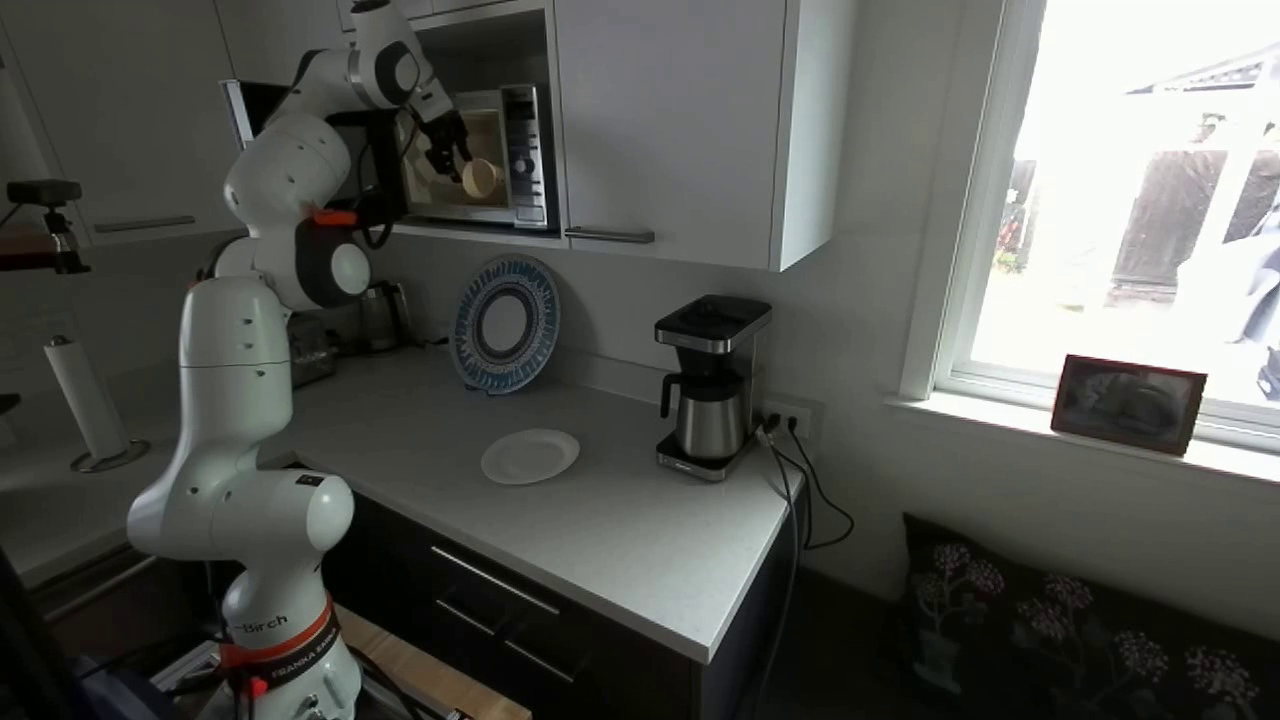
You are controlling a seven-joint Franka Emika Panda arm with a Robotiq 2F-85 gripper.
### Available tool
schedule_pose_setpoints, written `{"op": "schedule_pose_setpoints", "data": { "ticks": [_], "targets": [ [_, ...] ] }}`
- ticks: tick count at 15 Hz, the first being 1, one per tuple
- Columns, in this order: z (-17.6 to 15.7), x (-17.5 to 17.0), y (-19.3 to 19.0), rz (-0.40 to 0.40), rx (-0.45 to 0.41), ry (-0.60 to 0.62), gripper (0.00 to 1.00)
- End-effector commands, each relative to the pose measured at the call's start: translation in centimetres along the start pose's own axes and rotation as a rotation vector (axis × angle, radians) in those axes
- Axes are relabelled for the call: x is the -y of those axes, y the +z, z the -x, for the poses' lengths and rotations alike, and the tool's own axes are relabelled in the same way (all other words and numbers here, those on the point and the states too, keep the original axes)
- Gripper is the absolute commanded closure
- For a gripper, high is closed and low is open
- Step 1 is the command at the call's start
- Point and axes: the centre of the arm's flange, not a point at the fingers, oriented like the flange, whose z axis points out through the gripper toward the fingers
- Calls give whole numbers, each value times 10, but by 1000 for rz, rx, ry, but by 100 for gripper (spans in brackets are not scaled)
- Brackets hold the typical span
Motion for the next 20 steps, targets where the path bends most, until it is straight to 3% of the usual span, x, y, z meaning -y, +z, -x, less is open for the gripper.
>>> {"op": "schedule_pose_setpoints", "data": {
  "ticks": [1, 2, 7, 14, 17, 18, 20],
  "targets": [
    [-3, 20, -8, 4, -37, -30, 57],
    [-3, 19, -8, 7, -40, -32, 28],
    [-10, 2, 3, 62, -41, -146, 1],
    [-19, -16, 20, 208, -78, -350, 0],
    [-16, -16, 29, 216, -78, -467, 0],
    [-17, -17, 26, 197, -75, -403, 0],
    [-16, -17, 30, 205, -71, -437, 0]
  ]
}}
